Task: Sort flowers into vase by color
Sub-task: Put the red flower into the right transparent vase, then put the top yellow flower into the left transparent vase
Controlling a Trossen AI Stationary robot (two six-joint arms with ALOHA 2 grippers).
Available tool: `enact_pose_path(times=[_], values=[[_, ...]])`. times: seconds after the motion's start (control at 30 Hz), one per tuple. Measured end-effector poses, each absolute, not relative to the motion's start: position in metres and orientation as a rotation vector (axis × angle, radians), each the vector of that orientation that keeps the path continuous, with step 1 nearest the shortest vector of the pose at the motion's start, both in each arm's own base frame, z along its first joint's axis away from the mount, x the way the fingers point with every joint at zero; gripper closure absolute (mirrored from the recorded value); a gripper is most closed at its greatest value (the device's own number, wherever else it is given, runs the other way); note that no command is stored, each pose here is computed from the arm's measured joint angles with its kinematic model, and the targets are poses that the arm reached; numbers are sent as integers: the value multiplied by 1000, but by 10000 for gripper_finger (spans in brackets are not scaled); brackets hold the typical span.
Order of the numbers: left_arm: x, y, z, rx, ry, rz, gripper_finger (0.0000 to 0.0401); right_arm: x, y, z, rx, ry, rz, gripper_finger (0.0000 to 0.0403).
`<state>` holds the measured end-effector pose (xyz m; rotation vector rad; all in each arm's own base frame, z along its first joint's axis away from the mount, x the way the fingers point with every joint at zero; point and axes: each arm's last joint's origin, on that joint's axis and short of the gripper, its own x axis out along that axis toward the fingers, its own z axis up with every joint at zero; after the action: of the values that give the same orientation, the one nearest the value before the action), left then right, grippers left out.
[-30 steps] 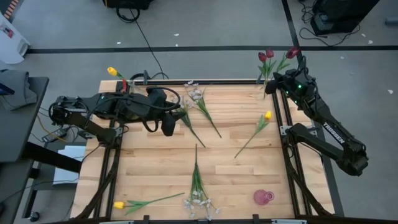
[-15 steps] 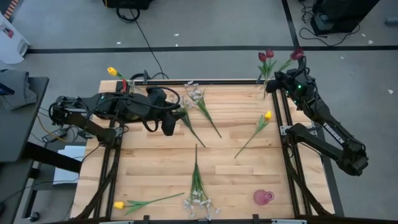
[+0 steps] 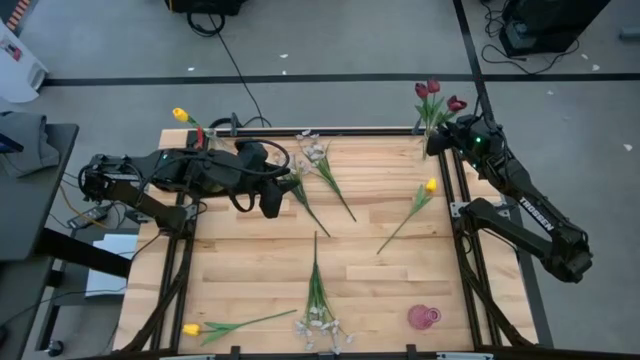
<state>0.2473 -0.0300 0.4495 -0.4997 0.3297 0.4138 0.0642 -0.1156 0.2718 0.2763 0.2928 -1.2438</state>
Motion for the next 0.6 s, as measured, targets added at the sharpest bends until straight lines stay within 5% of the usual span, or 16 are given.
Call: enact_pose_path(times=[0.37,0.6], values=[[251,-21,457,-527,241,436,183,50,-88,301,298,363,-1163,236],[246,-24,444,-486,414,385,183,37,-56,336,369,302,-939,236]])
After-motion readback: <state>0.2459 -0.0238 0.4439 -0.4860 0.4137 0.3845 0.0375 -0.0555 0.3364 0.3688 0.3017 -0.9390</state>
